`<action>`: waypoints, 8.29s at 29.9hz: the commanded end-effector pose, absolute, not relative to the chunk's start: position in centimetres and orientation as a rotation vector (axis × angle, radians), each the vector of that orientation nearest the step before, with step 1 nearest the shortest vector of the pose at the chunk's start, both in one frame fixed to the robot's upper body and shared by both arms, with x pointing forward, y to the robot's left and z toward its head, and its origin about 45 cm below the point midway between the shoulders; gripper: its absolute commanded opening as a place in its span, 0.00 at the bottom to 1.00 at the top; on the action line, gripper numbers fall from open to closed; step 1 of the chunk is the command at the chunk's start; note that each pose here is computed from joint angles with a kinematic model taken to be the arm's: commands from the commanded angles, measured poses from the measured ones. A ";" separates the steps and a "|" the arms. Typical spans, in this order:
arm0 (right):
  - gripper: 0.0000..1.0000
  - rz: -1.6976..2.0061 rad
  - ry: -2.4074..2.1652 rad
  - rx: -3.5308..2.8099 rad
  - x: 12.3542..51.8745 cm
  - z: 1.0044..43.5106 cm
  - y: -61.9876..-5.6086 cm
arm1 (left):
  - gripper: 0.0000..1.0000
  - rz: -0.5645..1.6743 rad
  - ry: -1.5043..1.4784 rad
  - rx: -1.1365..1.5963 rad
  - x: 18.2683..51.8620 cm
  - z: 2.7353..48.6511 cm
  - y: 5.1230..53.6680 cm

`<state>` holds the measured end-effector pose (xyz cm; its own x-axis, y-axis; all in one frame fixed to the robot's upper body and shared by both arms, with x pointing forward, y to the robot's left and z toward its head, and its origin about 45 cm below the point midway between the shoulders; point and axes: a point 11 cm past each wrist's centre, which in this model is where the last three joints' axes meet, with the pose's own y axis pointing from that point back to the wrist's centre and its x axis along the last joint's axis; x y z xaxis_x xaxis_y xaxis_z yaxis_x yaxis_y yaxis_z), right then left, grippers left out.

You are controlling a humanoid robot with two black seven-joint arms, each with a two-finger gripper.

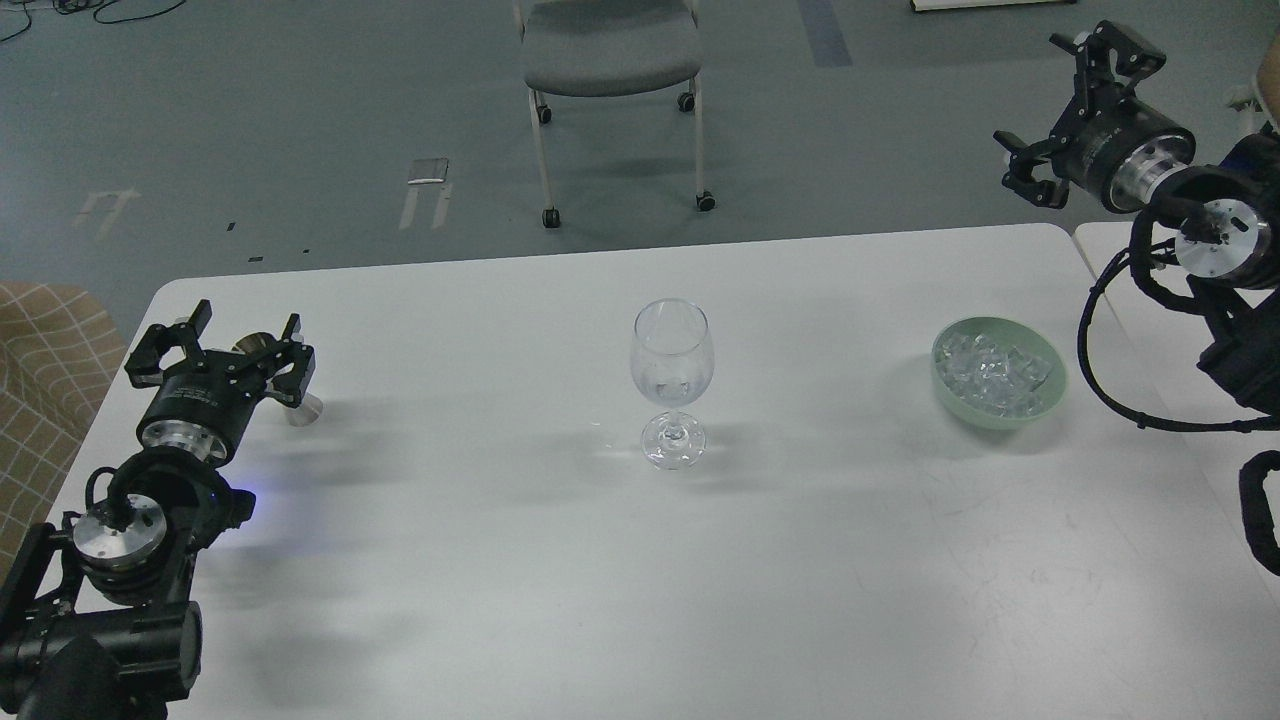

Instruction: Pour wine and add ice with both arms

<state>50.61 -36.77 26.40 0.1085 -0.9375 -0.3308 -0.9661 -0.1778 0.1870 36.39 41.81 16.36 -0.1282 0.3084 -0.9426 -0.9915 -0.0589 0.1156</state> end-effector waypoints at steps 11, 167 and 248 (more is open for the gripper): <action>1.00 0.506 1.956 -2.296 50.6 28.4 -38.1 | 0.98 1.344 0.823 -0.775 40.1 26.2 40.6; 0.08 -2.038 0.992 -4.045 38.9 15.6 -35.5 | 0.98 1.205 0.504 -0.573 42.9 29.8 35.4; 0.06 -1.994 0.608 -3.236 34.3 29.4 -11.8 | 0.98 1.240 0.504 -0.559 42.1 29.0 36.9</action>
<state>34.30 -11.75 29.50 0.4822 0.1013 0.8702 -0.5709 -0.7170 0.3998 42.23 36.74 29.13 0.2542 0.7302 -0.6342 -0.9655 0.2295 -0.1228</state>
